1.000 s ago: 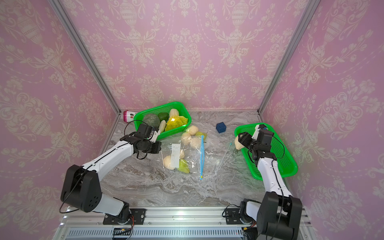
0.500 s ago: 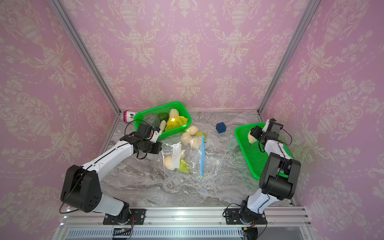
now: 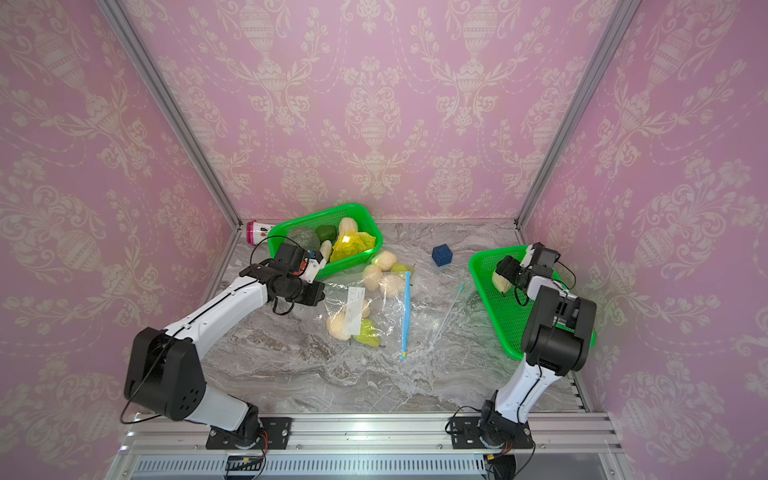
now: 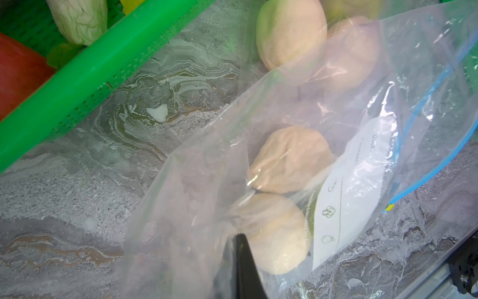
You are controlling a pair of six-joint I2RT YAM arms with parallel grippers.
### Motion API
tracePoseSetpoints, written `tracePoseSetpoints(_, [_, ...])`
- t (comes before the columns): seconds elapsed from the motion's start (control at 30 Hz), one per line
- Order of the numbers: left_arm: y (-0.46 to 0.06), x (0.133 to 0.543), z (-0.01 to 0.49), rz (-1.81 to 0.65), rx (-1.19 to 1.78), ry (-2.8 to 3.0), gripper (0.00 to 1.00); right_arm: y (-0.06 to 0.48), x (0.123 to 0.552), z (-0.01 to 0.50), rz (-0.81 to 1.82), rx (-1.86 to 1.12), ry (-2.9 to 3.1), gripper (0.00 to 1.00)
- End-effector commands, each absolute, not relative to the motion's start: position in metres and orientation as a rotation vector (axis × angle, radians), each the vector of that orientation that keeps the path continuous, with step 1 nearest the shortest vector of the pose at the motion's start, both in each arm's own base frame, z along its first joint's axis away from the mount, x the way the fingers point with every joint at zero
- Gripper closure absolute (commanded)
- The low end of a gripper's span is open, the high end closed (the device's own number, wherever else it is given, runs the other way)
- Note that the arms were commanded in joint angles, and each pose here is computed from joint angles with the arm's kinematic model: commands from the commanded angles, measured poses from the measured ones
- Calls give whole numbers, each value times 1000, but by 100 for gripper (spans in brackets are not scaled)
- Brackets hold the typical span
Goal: Open the zip-top bag and take out the pear
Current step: Place the pear in the basket, then adjust the zipper food storage bag at the center of the board.
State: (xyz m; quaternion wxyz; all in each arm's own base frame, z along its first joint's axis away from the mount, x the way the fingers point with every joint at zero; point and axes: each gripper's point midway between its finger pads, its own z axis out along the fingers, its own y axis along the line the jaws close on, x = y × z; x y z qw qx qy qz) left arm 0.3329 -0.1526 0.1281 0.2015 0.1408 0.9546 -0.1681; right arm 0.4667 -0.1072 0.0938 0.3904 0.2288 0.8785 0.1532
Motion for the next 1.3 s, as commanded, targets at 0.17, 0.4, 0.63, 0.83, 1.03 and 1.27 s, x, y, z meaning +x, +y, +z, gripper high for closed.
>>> tracePoseSetpoints(0.17, [-155, 332, 128, -510, 409, 2650, 100, -52, 441, 197, 288, 400, 2157, 15])
tracePoseSetpoints(0.4, [-151, 333, 130, -471, 436, 2635, 100, 98, 391, 213, 602, 70, 2209, 31])
tracePoseSetpoints(0.63, [-149, 328, 131, -464, 445, 2632, 100, 177, 327, 151, 826, 20, 2335, 58])
tracePoseSetpoints(0.83, [-149, 329, 130, -464, 444, 2635, 100, 200, 298, 114, 916, 17, 2418, 64])
tracePoseSetpoints(1.03, [-149, 331, 129, -457, 445, 2638, 100, 216, 287, 99, 965, -45, 2463, 66])
tracePoseSetpoints(1.27, [-149, 330, 125, -462, 446, 2651, 100, 231, 287, 79, 994, -69, 2484, 68])
